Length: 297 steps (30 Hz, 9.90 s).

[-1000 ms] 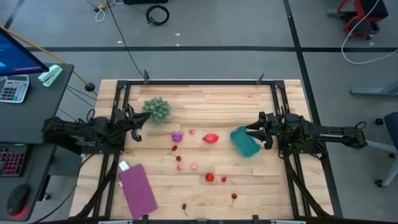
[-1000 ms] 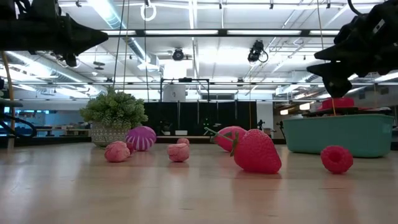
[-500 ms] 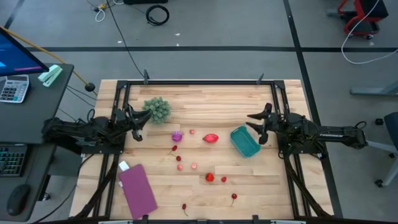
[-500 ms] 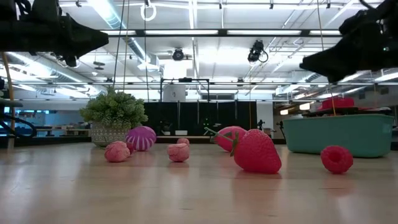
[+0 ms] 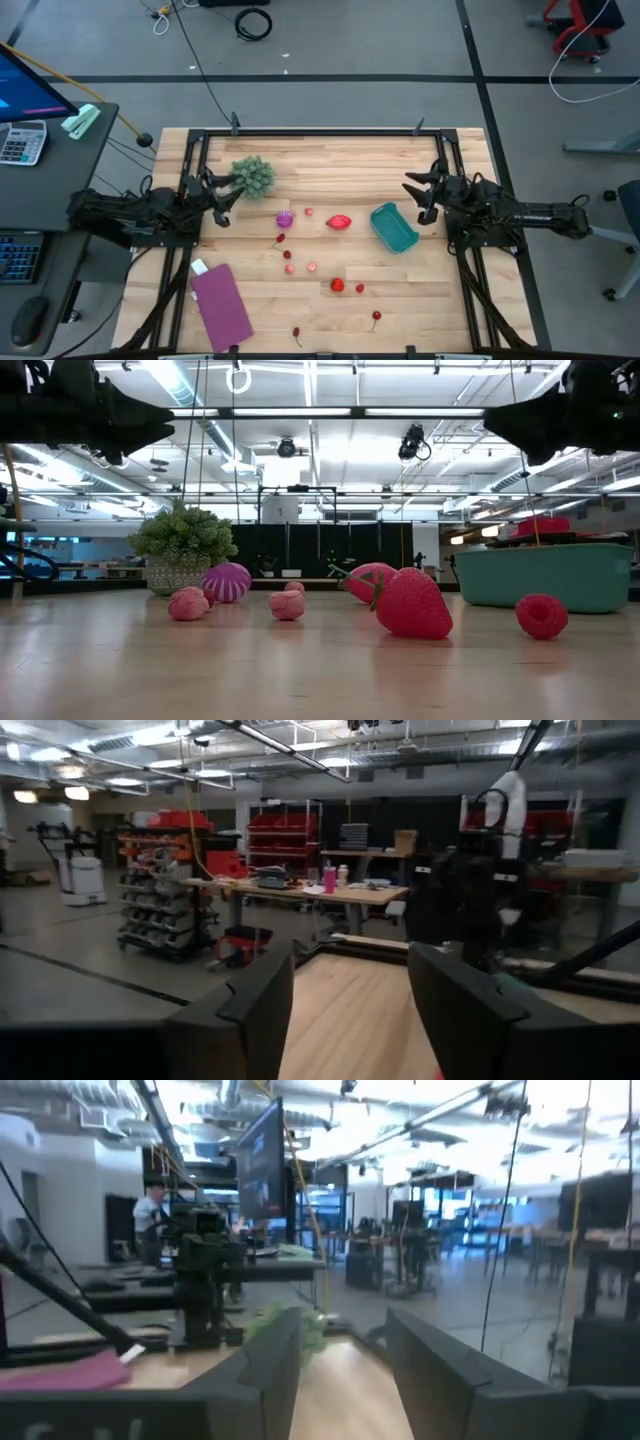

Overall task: Pick and placing Produce into tupperware
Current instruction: Put the dragonfruit in the basket, then put the apricot in the basket, then put the cherry in the basket

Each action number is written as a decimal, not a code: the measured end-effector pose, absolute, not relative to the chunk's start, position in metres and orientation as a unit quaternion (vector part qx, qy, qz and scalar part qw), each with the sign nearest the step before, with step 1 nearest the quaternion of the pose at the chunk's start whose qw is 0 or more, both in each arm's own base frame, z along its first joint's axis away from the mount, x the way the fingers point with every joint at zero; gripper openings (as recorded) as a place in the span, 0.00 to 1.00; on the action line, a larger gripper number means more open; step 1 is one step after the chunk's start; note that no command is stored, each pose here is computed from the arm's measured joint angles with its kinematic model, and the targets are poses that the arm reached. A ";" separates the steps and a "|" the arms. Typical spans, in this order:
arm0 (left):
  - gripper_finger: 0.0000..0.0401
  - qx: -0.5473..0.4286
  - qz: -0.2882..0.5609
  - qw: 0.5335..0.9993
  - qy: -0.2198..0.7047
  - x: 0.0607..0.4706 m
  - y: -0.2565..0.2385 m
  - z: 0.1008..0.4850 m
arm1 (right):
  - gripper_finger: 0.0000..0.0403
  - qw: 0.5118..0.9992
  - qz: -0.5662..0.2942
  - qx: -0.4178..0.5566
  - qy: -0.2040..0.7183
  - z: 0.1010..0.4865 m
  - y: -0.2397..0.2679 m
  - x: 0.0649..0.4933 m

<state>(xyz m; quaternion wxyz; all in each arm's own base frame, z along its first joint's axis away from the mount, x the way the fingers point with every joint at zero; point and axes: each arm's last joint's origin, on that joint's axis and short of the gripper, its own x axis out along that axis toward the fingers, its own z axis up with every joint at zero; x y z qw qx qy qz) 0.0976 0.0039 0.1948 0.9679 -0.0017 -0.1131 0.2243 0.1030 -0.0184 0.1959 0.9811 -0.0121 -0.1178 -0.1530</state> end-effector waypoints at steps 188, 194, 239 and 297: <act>0.32 0.023 0.309 0.947 0.086 0.144 0.003 0.285 | 0.54 0.911 -0.033 0.020 0.410 0.102 -0.060 0.416; 0.30 0.006 0.312 0.945 0.095 0.144 0.003 0.281 | 0.32 0.909 -0.047 0.039 0.413 0.103 -0.061 0.415; 0.27 -0.002 0.315 0.942 0.120 0.142 0.003 0.275 | 0.38 0.775 -0.191 0.210 0.565 0.171 0.023 0.198; 0.27 0.010 0.315 0.937 0.147 0.140 0.003 0.270 | 0.46 0.850 0.126 0.032 0.511 0.133 0.230 0.255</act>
